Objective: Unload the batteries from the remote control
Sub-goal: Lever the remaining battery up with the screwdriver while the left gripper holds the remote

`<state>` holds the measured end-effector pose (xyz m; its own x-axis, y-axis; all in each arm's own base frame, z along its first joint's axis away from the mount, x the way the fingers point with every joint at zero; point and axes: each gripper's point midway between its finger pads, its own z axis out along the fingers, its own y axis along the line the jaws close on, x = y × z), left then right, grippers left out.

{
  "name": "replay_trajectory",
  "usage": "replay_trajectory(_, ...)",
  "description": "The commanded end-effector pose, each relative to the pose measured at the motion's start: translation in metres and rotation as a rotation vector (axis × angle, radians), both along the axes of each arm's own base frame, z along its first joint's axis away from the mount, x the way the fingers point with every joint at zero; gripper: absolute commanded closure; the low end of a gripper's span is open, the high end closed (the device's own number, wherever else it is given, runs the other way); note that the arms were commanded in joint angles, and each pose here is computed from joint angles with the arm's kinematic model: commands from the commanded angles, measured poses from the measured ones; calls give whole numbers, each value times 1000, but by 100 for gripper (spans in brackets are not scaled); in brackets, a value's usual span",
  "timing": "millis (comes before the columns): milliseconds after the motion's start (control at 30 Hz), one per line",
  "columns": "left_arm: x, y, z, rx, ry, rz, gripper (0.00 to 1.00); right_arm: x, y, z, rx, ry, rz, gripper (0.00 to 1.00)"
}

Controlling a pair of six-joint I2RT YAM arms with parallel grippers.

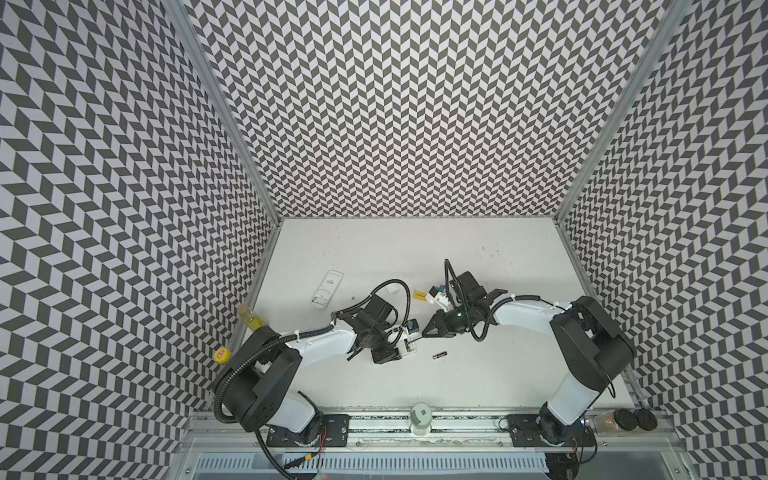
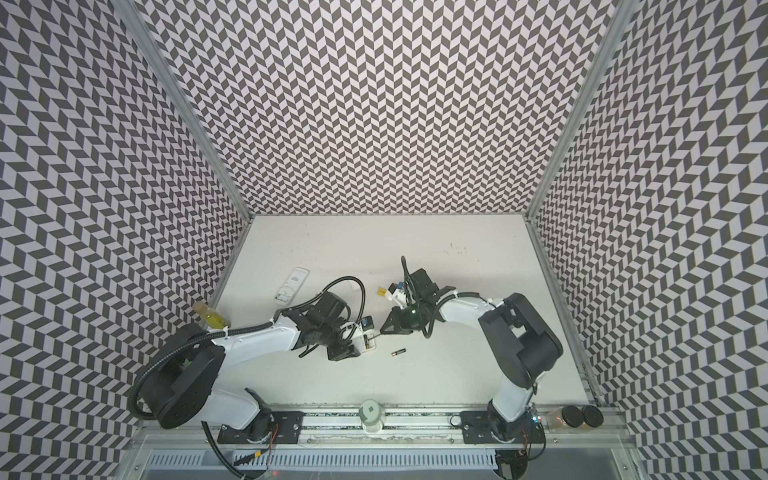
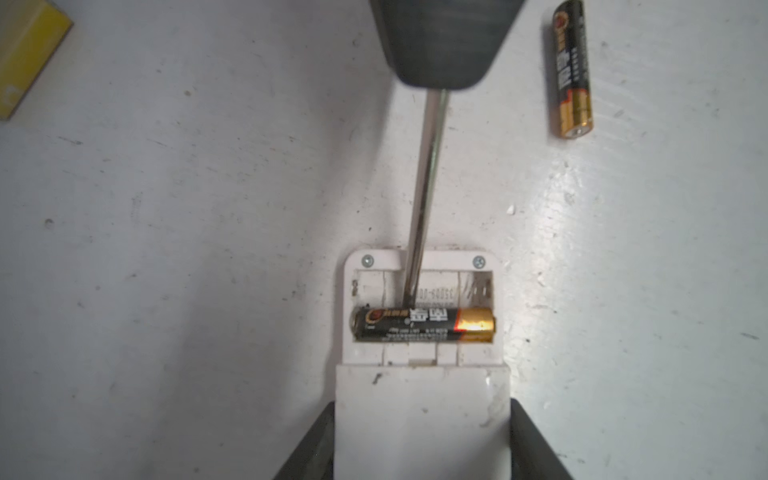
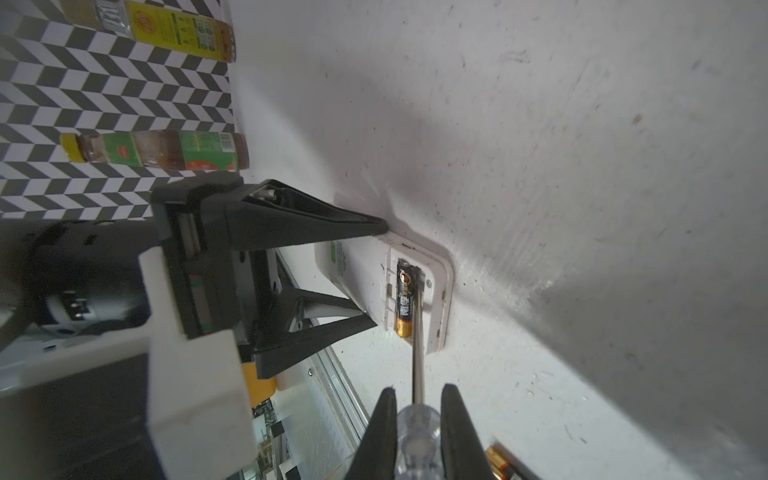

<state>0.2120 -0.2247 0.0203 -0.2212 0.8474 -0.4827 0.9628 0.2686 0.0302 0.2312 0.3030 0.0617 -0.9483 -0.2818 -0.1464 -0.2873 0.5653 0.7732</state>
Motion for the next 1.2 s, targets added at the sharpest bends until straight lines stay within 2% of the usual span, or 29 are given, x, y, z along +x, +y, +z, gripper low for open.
replay_trajectory(0,4,-1,-2,2,-21,4,83,-18,-1,-18,18,44,63,100)
replay_trajectory(67,5,-2,-2,2,-20,5,77,-17,-3,-20,19,48,56,100)
replay_trajectory(267,5,-7,0,-8,-18,-5,50,-15,-7,-23,6,41,44,100)
replay_trajectory(367,3,-15,3,-18,-11,-26,42,-14,-6,-21,7,33,46,100)
replay_trajectory(800,2,-32,9,-55,40,-45,25,-9,-4,-10,50,-19,63,100)
replay_trajectory(1033,4,-33,6,-44,43,-50,25,-5,-2,1,77,-69,76,100)
replay_trajectory(1167,3,-38,6,-52,60,-61,30,-6,-2,6,90,-91,81,100)
